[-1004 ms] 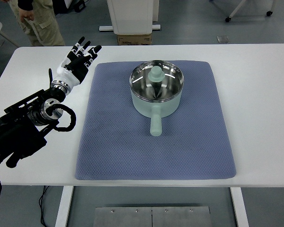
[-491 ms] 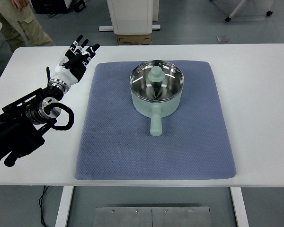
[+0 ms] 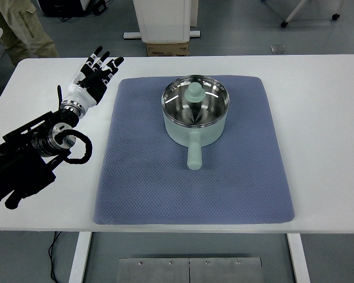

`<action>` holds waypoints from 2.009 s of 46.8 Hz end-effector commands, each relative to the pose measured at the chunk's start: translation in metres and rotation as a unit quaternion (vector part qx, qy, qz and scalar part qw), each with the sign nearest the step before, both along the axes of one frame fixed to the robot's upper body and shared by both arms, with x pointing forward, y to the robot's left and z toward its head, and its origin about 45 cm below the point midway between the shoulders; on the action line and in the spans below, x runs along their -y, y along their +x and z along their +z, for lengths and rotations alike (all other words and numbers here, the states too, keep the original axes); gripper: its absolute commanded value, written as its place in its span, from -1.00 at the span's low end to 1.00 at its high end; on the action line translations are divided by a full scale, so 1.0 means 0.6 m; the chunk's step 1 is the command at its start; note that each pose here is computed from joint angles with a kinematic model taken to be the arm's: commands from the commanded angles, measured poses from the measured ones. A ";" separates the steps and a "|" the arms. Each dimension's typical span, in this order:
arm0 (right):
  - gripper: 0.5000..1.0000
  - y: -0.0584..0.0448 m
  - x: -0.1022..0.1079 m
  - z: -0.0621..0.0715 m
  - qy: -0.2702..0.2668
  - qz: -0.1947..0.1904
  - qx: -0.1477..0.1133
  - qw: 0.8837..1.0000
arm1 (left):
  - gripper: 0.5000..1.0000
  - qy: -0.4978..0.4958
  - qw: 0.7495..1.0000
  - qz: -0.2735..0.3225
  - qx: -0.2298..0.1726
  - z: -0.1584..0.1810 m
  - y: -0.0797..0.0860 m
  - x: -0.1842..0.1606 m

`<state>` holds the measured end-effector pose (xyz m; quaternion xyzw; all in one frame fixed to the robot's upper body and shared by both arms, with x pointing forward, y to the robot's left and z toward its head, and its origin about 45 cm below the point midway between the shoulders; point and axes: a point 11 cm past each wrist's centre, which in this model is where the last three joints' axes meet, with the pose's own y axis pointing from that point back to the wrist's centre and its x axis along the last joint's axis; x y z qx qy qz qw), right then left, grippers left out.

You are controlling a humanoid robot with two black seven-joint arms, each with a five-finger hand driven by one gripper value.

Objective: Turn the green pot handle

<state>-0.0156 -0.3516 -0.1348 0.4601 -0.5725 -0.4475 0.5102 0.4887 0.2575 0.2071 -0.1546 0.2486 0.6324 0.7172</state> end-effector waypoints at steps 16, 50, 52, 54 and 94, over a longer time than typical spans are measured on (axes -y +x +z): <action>1.00 0.000 0.000 0.000 0.000 0.000 0.000 1.000 | 1.00 0.003 1.000 0.002 0.000 -0.001 0.000 -0.003; 1.00 0.000 0.000 0.000 0.000 0.000 0.000 1.000 | 1.00 0.119 0.991 -0.024 0.055 0.104 0.014 -0.091; 1.00 0.000 0.000 0.000 0.000 0.000 0.000 1.000 | 1.00 0.125 0.990 -0.029 0.059 0.113 0.014 -0.093; 1.00 0.000 0.000 0.000 0.000 0.000 0.000 1.000 | 1.00 0.130 0.989 -0.036 0.061 0.117 0.012 -0.091; 1.00 0.000 0.000 0.000 0.000 0.000 0.000 1.000 | 1.00 0.295 0.895 -0.197 0.269 0.275 -0.022 0.029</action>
